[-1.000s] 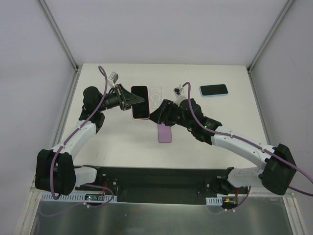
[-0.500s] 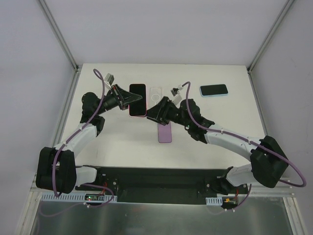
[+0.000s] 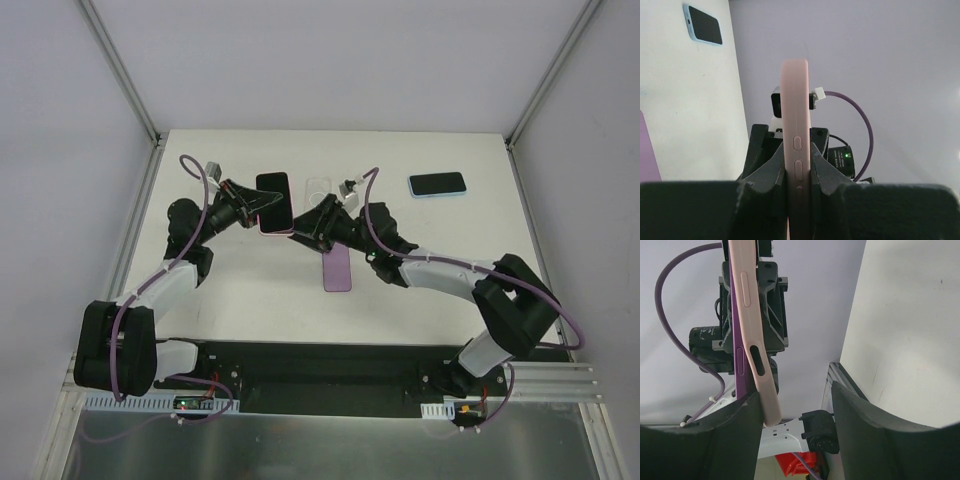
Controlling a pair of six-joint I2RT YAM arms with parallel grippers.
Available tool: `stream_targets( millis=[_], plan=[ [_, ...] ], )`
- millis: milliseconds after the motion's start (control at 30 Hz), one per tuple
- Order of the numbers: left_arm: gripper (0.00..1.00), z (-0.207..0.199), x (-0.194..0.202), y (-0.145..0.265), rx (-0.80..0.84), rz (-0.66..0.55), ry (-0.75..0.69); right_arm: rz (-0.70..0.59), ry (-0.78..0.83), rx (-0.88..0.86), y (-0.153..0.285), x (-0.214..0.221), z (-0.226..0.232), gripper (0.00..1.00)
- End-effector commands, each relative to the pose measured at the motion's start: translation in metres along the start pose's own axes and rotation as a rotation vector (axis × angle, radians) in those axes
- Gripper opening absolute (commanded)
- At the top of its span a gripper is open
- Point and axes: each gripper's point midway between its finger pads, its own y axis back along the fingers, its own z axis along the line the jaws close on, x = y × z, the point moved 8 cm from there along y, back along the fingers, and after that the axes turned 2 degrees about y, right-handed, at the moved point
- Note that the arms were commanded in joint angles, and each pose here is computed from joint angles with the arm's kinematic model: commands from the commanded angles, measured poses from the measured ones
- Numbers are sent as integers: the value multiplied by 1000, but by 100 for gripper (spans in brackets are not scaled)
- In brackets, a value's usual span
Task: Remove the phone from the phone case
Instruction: Remove the phone case from the phone.
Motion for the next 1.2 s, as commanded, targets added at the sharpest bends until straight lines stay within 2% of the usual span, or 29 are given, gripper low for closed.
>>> stream_targets(
  millis=[0,133,233,333,367,433,467,567,633,667,733,767,800,867,900,1000,1167],
  plan=[
    [0,6,51,11,24,304,-89,-123,33,-434,-7,-24,107,57],
    [0,10,56,9,12,315,-102,-98,33,-443,-13,-25,114,57],
    [0,12,60,6,4,324,-109,-81,26,-448,-17,-26,118,48],
    [0,14,63,5,-8,333,-117,-72,26,-457,-18,-26,121,31],
    [0,15,63,5,-18,333,-112,-67,28,-461,-17,-26,123,21],
    [0,17,63,5,-25,333,-120,-60,34,-464,-15,-26,124,11],
    [0,17,63,5,-26,333,-124,-56,33,-459,-15,-26,123,1],
    [0,18,63,5,-47,333,-136,-60,42,-409,-9,-26,112,2],
    [0,22,62,5,-82,337,-136,-69,37,-309,-1,-29,97,1],
    [3,19,61,4,-86,343,-147,-80,84,-266,3,-30,92,1],
    [18,23,62,4,-121,356,-156,-95,118,-67,16,-32,75,1],
    [42,20,60,4,-126,352,-168,-106,232,4,21,-34,75,1],
    [55,21,60,4,-134,352,-188,-111,257,218,37,-32,59,1],
    [85,21,60,5,-162,349,-186,-139,349,366,55,-35,57,1],
    [91,21,58,4,-166,348,-206,-159,409,484,72,-38,48,1],
    [98,25,55,3,-195,349,-200,-176,503,668,101,-42,37,1],
    [98,29,52,-1,-208,359,-182,-169,586,871,132,-40,12,1]
  ],
)
